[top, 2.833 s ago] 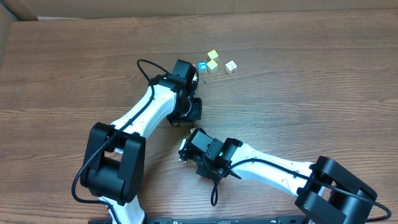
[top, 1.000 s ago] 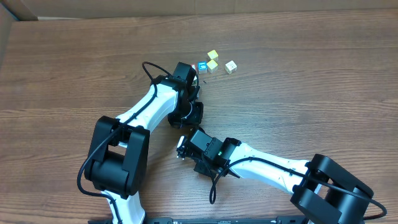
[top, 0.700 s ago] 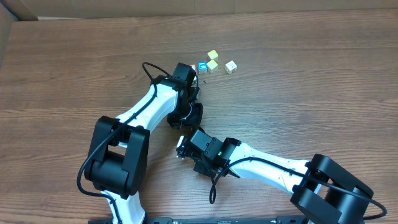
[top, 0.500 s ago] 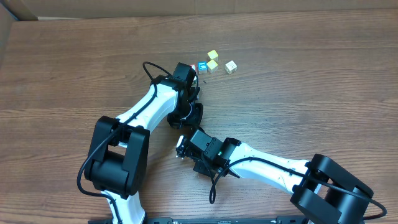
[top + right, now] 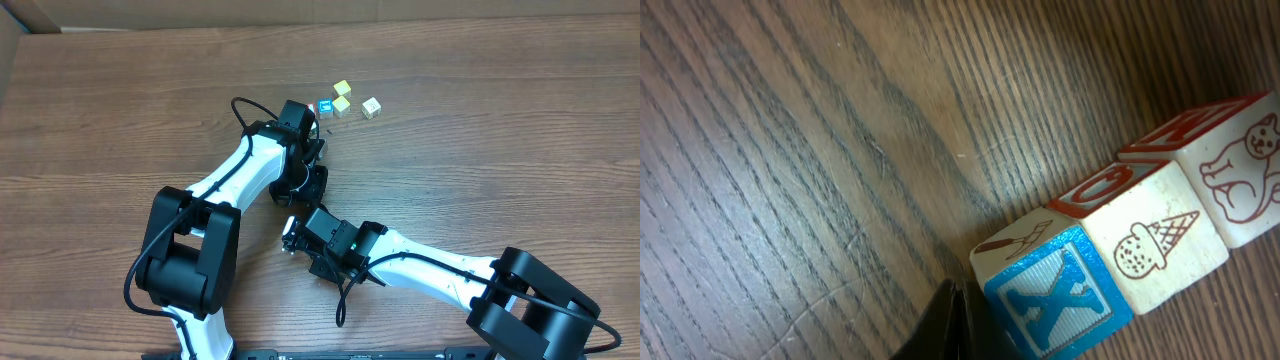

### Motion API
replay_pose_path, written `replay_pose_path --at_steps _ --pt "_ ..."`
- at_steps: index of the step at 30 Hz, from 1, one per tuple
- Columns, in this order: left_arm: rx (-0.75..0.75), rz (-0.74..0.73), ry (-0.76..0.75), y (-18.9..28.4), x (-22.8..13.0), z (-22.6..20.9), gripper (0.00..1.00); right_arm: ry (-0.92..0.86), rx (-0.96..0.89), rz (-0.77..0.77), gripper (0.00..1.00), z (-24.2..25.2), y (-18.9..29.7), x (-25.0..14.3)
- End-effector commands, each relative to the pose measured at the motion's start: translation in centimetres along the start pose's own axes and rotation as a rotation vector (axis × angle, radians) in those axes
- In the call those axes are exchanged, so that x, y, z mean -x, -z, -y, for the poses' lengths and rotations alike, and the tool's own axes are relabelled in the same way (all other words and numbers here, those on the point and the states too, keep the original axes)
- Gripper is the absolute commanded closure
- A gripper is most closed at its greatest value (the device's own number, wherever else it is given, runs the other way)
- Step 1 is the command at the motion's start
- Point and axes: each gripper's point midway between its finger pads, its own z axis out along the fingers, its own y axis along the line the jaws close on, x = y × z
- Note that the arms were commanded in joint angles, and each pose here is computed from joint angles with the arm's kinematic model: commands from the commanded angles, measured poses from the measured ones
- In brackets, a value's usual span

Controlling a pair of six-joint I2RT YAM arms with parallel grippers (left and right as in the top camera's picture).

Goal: Flip 3 blocks

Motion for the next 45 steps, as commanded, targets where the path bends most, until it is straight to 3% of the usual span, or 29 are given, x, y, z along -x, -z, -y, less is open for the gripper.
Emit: replay_pose_path --at_steps 1,45 --pt "-0.037 -0.014 -0.031 -0.33 -0.18 0.39 0.96 -0.015 -0.005 0.029 0.96 0.36 0.25 1.21" --pt "-0.045 0.012 -0.092 -0.32 0.45 0.57 0.96 -0.017 0.013 0.061 0.96 0.08 0.29 1.98"
